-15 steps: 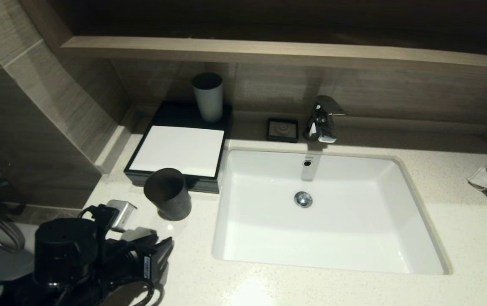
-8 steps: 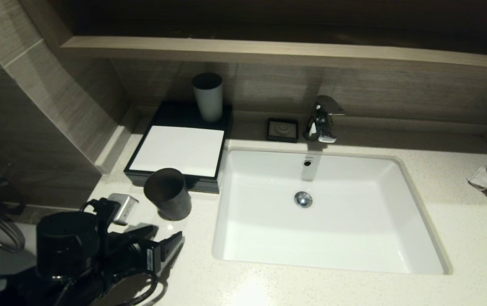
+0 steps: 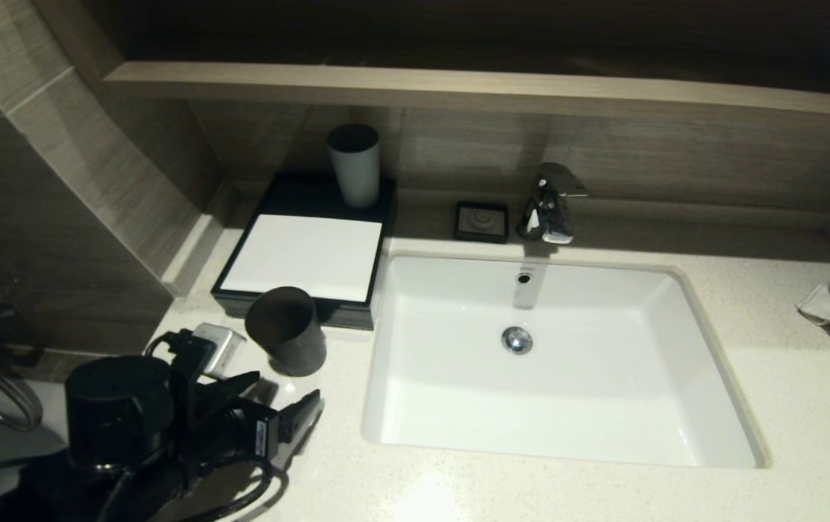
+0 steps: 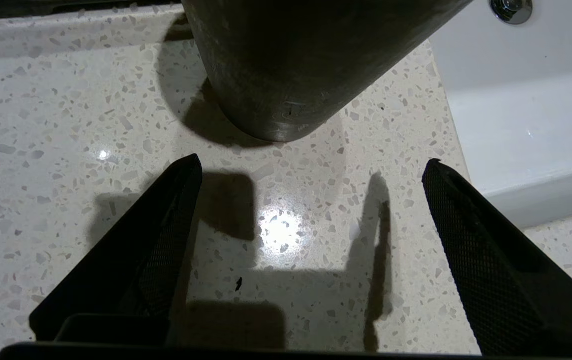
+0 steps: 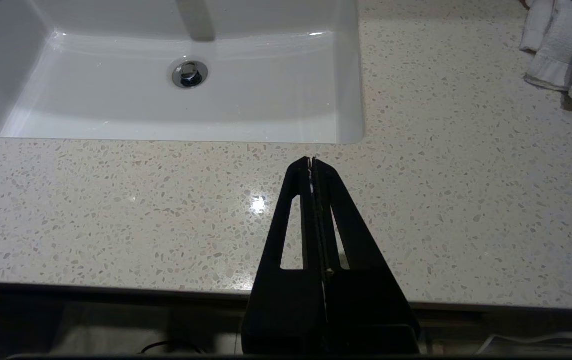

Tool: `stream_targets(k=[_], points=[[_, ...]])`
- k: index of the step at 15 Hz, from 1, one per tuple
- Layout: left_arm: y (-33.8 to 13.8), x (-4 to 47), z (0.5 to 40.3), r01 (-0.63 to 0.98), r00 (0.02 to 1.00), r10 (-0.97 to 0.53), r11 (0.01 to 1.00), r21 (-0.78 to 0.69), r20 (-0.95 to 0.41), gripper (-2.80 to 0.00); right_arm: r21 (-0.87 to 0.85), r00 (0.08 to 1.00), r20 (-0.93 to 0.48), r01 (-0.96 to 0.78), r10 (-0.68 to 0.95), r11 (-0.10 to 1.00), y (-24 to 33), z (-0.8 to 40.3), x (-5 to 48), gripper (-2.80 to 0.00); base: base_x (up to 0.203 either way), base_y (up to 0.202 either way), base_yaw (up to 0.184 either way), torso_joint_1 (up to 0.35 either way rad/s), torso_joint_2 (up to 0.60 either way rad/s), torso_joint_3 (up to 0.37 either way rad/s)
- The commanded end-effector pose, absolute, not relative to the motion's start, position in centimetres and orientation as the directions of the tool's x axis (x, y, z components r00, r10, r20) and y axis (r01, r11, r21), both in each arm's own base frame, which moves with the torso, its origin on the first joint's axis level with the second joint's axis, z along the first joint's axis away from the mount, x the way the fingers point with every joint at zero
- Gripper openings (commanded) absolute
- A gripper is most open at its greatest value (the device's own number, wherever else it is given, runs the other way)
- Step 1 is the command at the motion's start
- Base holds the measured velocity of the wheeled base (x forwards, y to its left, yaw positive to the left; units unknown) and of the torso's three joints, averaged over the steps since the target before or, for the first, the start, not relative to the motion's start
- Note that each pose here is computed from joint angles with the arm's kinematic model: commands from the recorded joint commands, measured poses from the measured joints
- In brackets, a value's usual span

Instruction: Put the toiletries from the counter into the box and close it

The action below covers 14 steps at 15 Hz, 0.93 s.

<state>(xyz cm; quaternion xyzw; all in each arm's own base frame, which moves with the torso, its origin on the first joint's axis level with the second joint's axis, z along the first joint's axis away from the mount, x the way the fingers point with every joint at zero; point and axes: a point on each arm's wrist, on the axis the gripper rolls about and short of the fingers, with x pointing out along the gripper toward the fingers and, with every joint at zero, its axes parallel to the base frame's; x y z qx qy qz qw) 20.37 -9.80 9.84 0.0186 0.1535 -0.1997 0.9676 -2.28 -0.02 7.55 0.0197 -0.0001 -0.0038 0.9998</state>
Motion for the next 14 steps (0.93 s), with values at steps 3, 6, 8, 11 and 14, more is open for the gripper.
stream_targets(k=[3,6,8,11,14], points=[[-10.04,20.86,9.07,0.399,0.878,-0.381,0.917,0.005,-0.290,0.00,0.040,1.000,0.000,0.008,-0.008,0.999,-0.02,7.55,-2.28,-2.80,0.000,0.000,0.000,0.000,0.00,0.000],[-10.07,20.92,8.99,0.401,0.878,-0.381,0.916,0.012,-0.289,0.00,0.040,1.000,0.000,0.008,-0.008,0.999,-0.02,7.55,-2.28,-2.80,0.000,0.000,0.000,0.000,0.00,0.000],[-10.11,21.01,9.00,0.402,0.879,-0.381,0.916,0.013,-0.287,0.00,0.040,1.000,0.000,0.008,-0.008,0.999,-0.02,7.55,-2.28,-2.80,0.000,0.000,0.000,0.000,0.00,0.000],[-10.18,21.23,9.00,0.400,0.881,-0.379,0.916,0.019,-0.284,0.00,0.040,1.000,0.000,0.008,-0.008,0.999,-0.02,7.55,-2.28,-2.80,0.000,0.000,0.000,0.000,0.00,0.000],[-10.22,21.49,9.13,0.399,0.885,-0.378,0.917,0.023,-0.271,0.00,0.040,1.000,0.000,0.008,-0.008,0.999,-0.02,7.55,-2.28,-2.80,0.000,0.000,0.000,0.000,0.00,0.000]])
